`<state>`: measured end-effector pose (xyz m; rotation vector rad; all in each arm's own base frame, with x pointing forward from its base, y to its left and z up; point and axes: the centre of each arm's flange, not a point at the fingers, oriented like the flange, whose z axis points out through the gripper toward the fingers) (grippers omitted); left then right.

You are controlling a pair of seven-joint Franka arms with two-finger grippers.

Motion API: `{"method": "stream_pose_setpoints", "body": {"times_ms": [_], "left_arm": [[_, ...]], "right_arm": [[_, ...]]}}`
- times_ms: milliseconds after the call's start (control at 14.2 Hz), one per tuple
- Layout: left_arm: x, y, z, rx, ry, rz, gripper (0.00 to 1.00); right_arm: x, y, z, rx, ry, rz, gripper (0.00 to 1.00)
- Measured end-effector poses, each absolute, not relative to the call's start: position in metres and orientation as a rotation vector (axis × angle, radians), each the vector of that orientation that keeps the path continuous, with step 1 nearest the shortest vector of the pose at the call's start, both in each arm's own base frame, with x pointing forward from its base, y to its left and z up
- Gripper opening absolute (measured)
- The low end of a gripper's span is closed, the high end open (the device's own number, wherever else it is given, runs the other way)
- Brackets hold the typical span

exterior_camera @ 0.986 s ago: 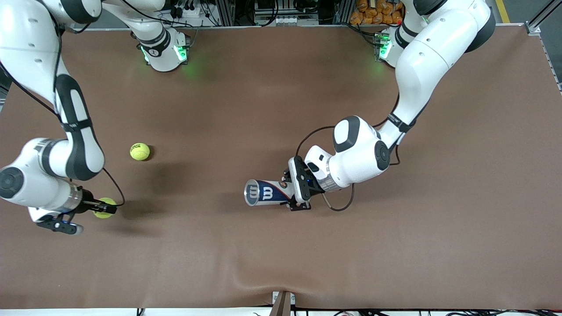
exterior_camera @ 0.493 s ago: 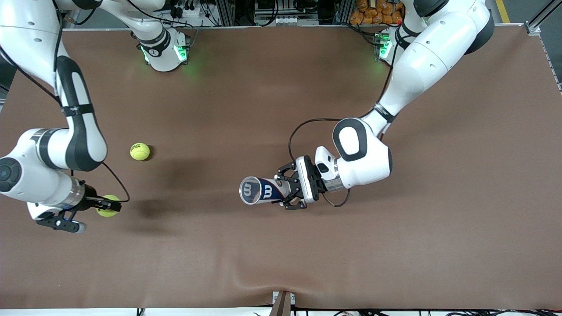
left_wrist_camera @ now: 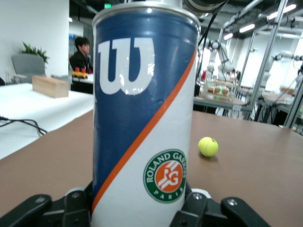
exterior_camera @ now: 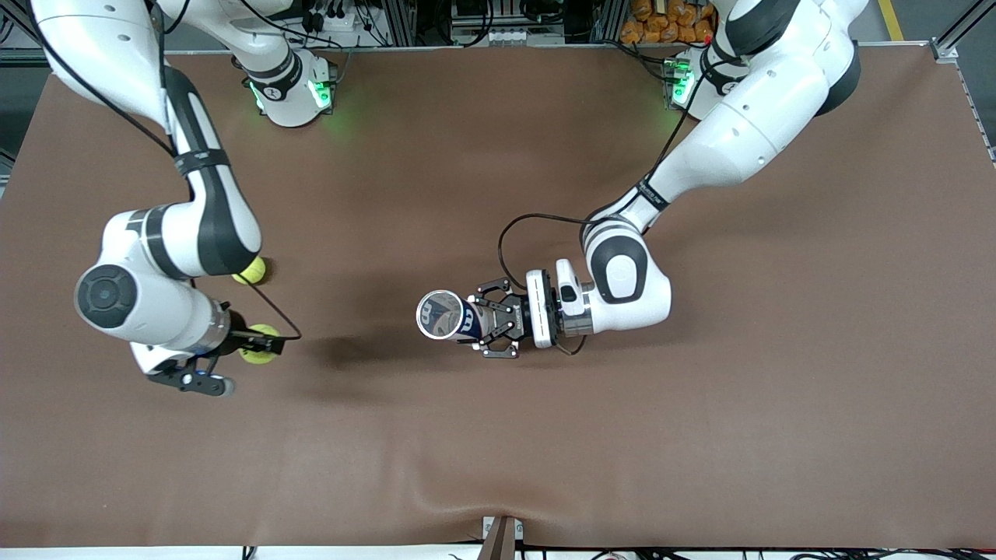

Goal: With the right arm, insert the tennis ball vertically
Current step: 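Lift the can upright with the left gripper while the right gripper lifts the ball, then move the held Wilson ball with the right gripper above the can opening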

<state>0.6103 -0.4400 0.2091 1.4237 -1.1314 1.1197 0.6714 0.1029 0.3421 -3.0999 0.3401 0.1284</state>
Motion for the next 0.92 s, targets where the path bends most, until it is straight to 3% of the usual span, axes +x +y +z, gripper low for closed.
{"method": "stream_pose_setpoints", "body": {"times_ms": [282, 705, 916], "left_arm": [[0.591, -0.463, 0.18, 1.377, -1.141, 1.2, 0.61], [0.529, -0.537, 0.131, 1.348, -0.984, 1.313, 0.61], [0.525, -0.535, 0.104, 1.331, -0.985, 1.319, 0.62]], "right_arm": [[0.667, 0.098, 0.346, -3.071, 0.371, 0.183, 0.68], [0.642, 0.107, 0.446, -3.057, 0.327, 0.118, 0.68], [0.628, 0.13, 0.465, -3.049, 0.351, 0.131, 0.68]]}}
